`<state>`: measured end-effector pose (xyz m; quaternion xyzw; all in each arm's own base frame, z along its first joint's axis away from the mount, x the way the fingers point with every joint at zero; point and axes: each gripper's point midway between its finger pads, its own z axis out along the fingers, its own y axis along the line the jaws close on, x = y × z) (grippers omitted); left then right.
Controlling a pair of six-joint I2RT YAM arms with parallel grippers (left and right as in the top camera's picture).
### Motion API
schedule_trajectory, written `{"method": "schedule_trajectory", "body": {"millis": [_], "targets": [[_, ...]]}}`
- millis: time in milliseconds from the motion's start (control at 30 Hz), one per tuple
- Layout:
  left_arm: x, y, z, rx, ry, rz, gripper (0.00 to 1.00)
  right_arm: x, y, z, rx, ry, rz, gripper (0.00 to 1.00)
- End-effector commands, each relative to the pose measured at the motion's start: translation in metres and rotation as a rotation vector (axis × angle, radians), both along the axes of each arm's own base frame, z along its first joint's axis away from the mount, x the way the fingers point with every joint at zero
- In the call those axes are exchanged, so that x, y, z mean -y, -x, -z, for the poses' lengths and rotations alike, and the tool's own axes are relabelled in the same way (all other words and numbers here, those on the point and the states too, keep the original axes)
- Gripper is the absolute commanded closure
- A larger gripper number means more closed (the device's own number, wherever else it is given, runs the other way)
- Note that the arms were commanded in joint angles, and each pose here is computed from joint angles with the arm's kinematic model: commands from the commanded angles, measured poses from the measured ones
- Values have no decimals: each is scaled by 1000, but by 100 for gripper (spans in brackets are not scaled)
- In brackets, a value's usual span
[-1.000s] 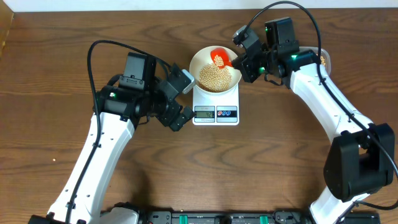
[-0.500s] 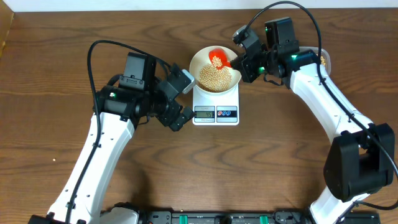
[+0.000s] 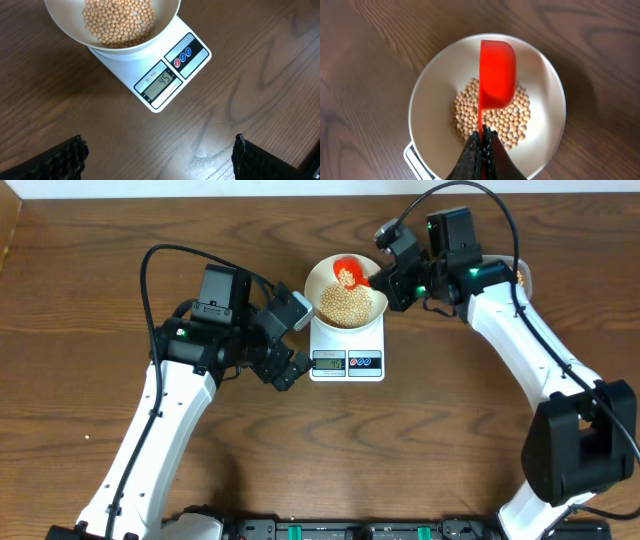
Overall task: Scoop item into bowl and weigh 50g on scale
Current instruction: 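Tilt the scoop with the right gripper to pour beans into bowl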
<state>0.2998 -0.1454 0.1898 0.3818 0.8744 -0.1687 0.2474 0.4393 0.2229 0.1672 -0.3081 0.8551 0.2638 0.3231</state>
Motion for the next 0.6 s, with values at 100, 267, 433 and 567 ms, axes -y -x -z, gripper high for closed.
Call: {"method": "schedule_trajectory", "body": {"millis": [100,267,433,567], "targets": [[1,-2,-9,21,7,-6,6,1,5,-38,29,-89,-4,99],[1,-2,-9,21,7,-6,6,1,5,-38,48,-79,-21,99],[1,-2,-9,21,7,-6,6,2,4,-38,78,-59,-43,99],[1,-2,-9,21,7,-6,5,4,1,-36,96,-30,-36,99]]}}
